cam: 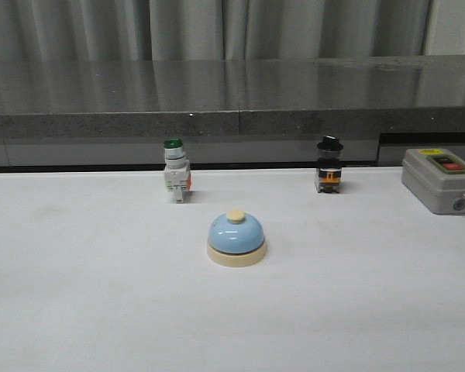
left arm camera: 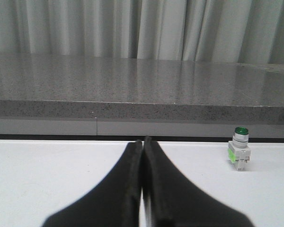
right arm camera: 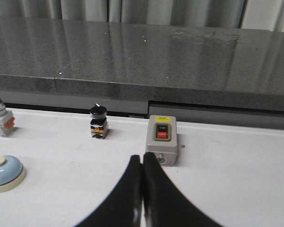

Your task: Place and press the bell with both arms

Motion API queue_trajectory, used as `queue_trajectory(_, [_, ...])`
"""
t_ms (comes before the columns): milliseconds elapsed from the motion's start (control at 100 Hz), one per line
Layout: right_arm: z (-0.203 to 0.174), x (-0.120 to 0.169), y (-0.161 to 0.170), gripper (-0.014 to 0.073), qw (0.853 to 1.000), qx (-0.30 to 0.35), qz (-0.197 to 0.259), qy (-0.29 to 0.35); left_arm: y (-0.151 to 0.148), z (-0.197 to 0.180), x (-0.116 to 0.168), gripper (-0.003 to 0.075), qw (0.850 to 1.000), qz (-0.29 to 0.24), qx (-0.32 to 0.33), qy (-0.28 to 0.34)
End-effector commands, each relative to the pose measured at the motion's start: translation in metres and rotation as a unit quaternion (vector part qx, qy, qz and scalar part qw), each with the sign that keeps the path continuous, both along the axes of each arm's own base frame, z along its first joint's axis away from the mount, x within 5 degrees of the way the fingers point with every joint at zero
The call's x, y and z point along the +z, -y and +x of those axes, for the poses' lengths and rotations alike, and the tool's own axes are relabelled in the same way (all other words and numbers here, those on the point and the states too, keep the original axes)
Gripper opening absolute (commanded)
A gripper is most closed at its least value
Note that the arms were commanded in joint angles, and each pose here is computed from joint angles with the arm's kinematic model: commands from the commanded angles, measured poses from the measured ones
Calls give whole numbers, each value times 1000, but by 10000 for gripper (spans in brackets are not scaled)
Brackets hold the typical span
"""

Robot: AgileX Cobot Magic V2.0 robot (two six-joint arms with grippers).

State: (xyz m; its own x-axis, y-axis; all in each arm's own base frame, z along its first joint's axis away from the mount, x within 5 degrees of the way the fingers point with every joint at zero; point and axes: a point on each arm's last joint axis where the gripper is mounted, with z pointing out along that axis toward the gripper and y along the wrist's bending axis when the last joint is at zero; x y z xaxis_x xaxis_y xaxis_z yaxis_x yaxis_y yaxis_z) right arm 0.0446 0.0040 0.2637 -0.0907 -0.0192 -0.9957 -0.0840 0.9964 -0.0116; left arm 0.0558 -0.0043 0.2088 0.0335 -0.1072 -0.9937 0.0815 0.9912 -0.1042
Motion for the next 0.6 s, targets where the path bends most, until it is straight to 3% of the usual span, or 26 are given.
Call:
queue_trajectory(0, [-2, 0, 1, -60, 997, -8, 3, 71, 0, -1, -6, -20, 1000, -8, 0, 31])
queue_trajectory(350, [10, -55, 0, -60, 995, -9, 40, 85, 0, -1, -6, -20, 1000, -8, 0, 31])
queue_trajectory(590, [10, -55, 0, -60, 996, -9, 40, 85, 0, -1, -6, -20, 1000, -8, 0, 31])
